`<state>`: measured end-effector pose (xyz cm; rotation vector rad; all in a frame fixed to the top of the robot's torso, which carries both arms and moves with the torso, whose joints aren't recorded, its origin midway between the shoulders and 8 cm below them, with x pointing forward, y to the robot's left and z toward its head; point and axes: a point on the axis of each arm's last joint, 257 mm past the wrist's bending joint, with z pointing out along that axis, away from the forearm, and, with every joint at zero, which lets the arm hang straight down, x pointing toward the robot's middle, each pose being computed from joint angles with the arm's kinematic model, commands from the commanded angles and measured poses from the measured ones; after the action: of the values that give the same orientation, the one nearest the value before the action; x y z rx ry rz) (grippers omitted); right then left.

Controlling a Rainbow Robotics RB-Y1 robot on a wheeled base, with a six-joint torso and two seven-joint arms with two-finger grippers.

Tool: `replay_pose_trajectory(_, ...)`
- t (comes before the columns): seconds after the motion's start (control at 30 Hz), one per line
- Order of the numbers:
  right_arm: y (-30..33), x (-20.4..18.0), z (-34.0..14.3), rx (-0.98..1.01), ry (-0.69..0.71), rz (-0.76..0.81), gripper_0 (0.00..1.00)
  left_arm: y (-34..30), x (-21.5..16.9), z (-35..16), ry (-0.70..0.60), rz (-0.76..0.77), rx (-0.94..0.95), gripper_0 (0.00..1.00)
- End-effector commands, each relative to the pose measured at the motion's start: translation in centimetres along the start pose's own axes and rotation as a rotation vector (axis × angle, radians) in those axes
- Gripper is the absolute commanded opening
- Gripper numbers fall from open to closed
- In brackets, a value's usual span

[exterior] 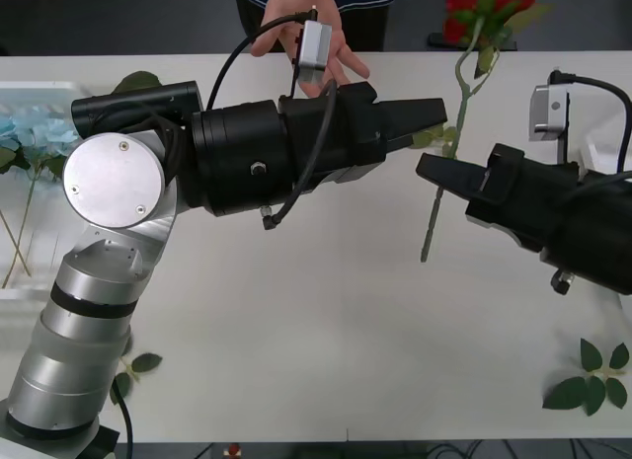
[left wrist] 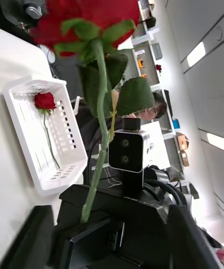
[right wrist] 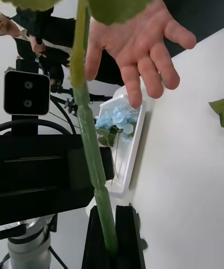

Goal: Place the red flowers into the right box and the blue flowers into the left box. If a person shows an open palm, hand one flower to the person first, then continue sorting.

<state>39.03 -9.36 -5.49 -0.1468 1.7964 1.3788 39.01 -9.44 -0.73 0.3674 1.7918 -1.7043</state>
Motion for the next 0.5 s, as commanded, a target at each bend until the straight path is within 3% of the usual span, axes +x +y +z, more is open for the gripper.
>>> replay_pose_trajectory(0.03, 0.5, -1.1, -0.5, 0.005, -0.006, -0.006, 0.0, -2.0, -0.1, 0.2, 0.007, 0.008, 0.035, 1.0)
replay_pose_trajectory(0.2, -0.3, -5.1, -2.6, 0.048, -0.019, -0.091, 0.0, -2.1, -0.1, 0.2, 0.008, 0.003, 0.04, 1.0)
replay_pose_trajectory(0.5, -2.4, -14.1, -8.4, 0.199, 0.128, -0.318, 0.0, -2.2, -0.1, 0.1, 0.007, 0.008, 0.042, 1.0)
